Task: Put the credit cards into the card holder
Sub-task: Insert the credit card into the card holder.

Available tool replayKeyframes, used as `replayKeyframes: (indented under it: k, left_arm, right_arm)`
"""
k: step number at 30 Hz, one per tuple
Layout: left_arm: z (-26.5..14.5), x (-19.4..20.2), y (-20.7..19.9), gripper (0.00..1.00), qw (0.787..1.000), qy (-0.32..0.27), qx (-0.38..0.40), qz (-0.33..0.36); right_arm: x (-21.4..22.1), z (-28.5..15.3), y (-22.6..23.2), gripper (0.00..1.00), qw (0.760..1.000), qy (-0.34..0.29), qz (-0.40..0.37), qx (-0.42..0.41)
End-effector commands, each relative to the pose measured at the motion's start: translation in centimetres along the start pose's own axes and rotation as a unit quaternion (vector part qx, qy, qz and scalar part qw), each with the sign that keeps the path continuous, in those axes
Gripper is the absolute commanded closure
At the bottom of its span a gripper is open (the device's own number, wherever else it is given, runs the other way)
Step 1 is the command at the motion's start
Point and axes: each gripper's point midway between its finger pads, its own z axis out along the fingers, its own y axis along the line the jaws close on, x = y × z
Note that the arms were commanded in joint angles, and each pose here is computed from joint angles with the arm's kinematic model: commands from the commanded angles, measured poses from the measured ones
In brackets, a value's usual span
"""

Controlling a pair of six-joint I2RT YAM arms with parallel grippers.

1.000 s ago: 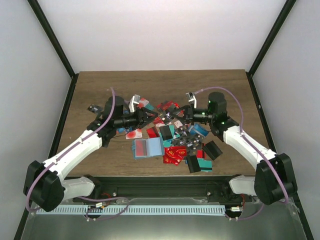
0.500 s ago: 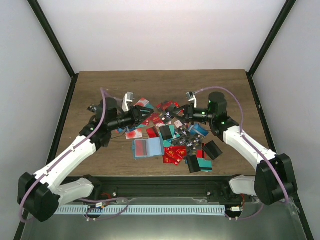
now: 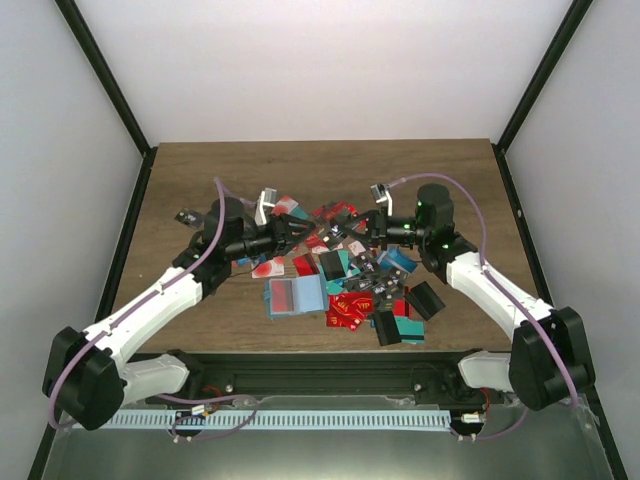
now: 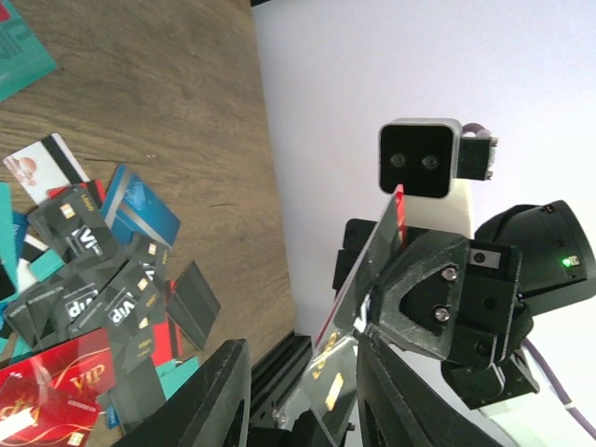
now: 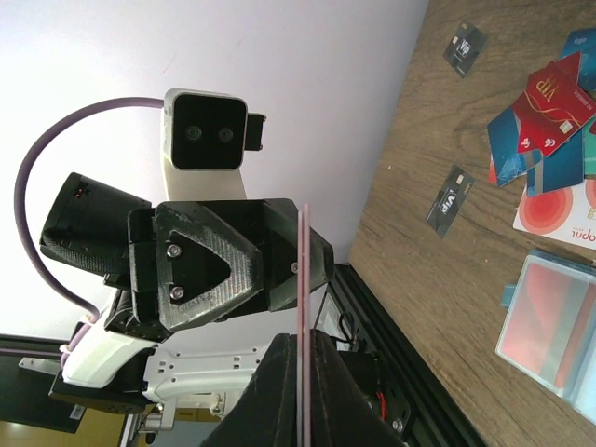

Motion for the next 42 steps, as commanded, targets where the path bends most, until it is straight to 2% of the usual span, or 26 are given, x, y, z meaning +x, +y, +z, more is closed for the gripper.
replayKeyframes:
  k: [1, 5, 16, 21, 33, 38, 42]
  left_arm:
    - [0.4, 0.3, -1.6, 0.67, 0.999, 0.010, 0.034, 0.012]
    - [0.7, 0.5, -1.5, 0.71, 0.999, 0.015, 0.032, 0.010]
    - [0.6, 0.6, -1.3, 0.72, 1.000, 0.013, 0.027, 0.007]
    - [0.6, 0.8, -1.3, 0.77, 1.000, 0.016, 0.026, 0.006]
    - [0.3, 1.2, -1.3, 0.78, 1.000, 0.017, 0.024, 0.005]
    - [0.2, 1.2, -1.3, 0.85, 1.000, 0.017, 0.024, 0.005]
    - [0.2, 1.1, -1.2, 0.96, 1.000, 0.016, 0.019, 0.006]
  right_arm:
    - [0.3, 0.4, 1.4, 0.99, 1.000, 0.015, -0.019, -0.018]
    - [0.3, 0.7, 1.6, 0.99, 0.999, 0.019, -0.023, -0.020]
    - [0.3, 0.8, 1.7, 0.99, 0.999, 0.020, -0.024, -0.020]
    - [0.3, 0.8, 1.6, 0.99, 0.999, 0.016, -0.026, -0.017]
    - [-0.2, 1.0, 1.1, 0.99, 1.000, 0.009, -0.025, -0.015]
    - [-0.2, 1.1, 0.8, 0.99, 1.000, 0.009, -0.022, -0.011]
    - [-0.2, 1.0, 0.6, 0.99, 1.000, 0.008, -0.025, -0.004]
